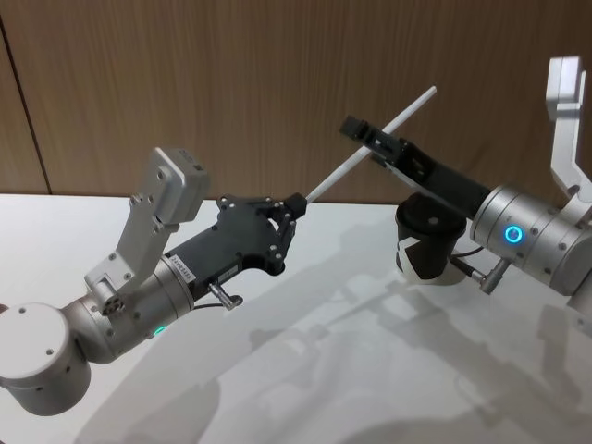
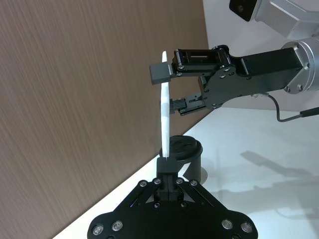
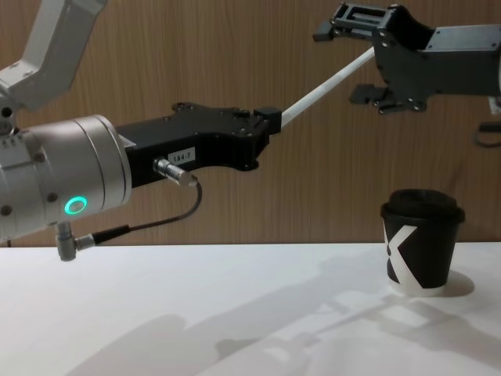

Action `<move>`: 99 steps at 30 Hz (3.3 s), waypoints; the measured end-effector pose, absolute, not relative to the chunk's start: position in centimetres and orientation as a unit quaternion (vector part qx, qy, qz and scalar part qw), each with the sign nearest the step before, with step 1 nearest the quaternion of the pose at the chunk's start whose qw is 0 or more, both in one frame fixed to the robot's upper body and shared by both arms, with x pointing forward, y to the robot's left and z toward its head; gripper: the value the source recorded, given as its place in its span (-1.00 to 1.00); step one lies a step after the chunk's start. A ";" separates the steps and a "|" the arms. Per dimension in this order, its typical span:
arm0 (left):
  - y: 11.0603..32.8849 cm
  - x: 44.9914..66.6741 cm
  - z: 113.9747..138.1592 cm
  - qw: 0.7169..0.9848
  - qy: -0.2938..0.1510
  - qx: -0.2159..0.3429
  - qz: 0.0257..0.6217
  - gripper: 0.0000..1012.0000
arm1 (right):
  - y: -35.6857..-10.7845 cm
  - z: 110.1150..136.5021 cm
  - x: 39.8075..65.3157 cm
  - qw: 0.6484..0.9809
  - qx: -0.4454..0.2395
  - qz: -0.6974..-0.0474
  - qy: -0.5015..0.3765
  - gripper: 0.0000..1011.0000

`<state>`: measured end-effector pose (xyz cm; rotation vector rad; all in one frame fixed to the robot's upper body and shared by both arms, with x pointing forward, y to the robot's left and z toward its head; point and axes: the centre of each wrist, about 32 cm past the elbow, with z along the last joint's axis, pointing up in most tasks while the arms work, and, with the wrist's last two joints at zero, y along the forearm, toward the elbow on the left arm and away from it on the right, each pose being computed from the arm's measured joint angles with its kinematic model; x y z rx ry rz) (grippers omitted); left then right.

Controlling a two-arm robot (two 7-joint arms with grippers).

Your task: Pick up the straw with one hand, pass it to the other hand, and insert it into the cup.

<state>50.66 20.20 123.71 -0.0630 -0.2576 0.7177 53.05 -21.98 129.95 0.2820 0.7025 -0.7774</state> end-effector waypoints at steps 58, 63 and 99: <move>20.2 50.7 123.7 0.928 -0.126 -0.031 0.350 -0.35 | -21.4 129.9 52.8 0.859 0.137 -0.369 0.329 -0.99; 20.2 50.7 123.7 0.928 -0.126 -0.031 0.350 -0.03 | -21.2 130.0 52.8 0.863 0.133 -0.370 0.316 -0.99; 20.2 50.7 123.7 0.928 -0.126 -0.031 0.350 0.98 | -24.4 135.6 53.6 0.910 0.017 -0.412 0.050 -0.99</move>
